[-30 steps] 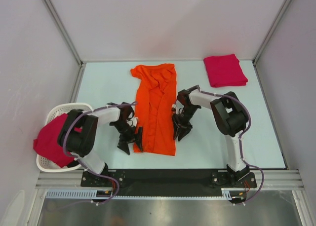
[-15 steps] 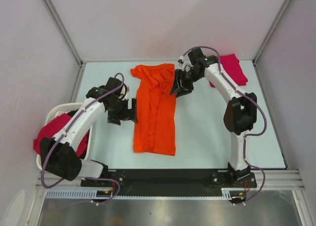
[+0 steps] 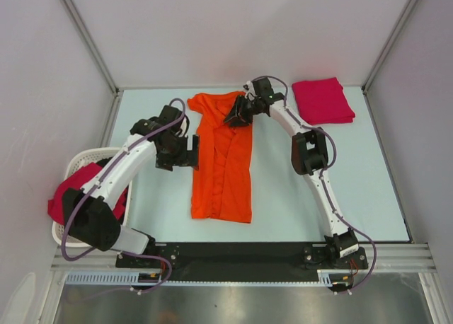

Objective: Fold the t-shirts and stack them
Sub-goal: Rotate the tshirt 90 degrees

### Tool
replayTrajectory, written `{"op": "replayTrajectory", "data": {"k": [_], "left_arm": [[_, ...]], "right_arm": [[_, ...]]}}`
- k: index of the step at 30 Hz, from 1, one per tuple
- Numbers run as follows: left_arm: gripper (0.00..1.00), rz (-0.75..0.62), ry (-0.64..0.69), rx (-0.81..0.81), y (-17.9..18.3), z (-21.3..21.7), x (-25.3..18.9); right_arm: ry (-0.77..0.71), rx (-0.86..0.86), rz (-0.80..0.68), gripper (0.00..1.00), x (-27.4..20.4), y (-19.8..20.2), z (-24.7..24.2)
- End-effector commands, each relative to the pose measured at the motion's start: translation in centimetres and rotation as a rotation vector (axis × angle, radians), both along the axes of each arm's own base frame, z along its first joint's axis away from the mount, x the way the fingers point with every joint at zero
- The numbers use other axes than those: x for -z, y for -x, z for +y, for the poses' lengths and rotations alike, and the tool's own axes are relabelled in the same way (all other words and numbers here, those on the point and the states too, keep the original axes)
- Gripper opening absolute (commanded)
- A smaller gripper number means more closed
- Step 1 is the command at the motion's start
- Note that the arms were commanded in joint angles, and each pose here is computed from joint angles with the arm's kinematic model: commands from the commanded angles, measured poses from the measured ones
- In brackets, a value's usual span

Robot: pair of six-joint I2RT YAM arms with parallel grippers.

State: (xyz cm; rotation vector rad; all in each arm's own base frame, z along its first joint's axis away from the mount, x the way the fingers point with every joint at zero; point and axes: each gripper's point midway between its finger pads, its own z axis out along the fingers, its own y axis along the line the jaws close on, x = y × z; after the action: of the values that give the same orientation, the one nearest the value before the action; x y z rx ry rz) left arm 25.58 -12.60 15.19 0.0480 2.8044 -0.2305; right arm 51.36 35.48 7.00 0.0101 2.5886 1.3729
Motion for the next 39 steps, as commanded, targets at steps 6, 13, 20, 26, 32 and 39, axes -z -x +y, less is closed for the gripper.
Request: {"op": "replayTrajectory", "data": {"k": [6, 13, 20, 26, 32, 39], "left_arm": [[0.98, -0.027, 0.008, 0.017, -0.7, -1.2, -0.3], [0.98, -0.001, -0.021, 0.042, -0.5, -1.8, 0.9], [0.99, 0.018, -0.021, 0.08, -0.1, -3.1, 1.6], [1.0, 0.023, -0.037, 0.086, -0.1, -3.2, 1.9], [1.0, 0.039, -0.045, 0.095, 0.2, -3.2, 2.6], [1.0, 0.036, -0.044, 0.101, 0.0, -3.3, 2.4]], "right_arm": [[-0.084, 0.111, -0.138, 0.44, -3.9, -4.3, 0.7], [-0.062, 0.106, -0.098, 0.43, -2.0, -3.6, 1.6], [-0.007, 0.094, -0.099, 0.43, -0.4, -2.9, 1.7], [0.057, 0.092, -0.125, 0.42, 0.0, -2.9, 0.7], [0.121, 0.102, -0.154, 0.42, 0.3, -3.2, -0.9], [0.098, 0.125, -0.181, 0.41, 0.6, -4.1, 0.0]]}}
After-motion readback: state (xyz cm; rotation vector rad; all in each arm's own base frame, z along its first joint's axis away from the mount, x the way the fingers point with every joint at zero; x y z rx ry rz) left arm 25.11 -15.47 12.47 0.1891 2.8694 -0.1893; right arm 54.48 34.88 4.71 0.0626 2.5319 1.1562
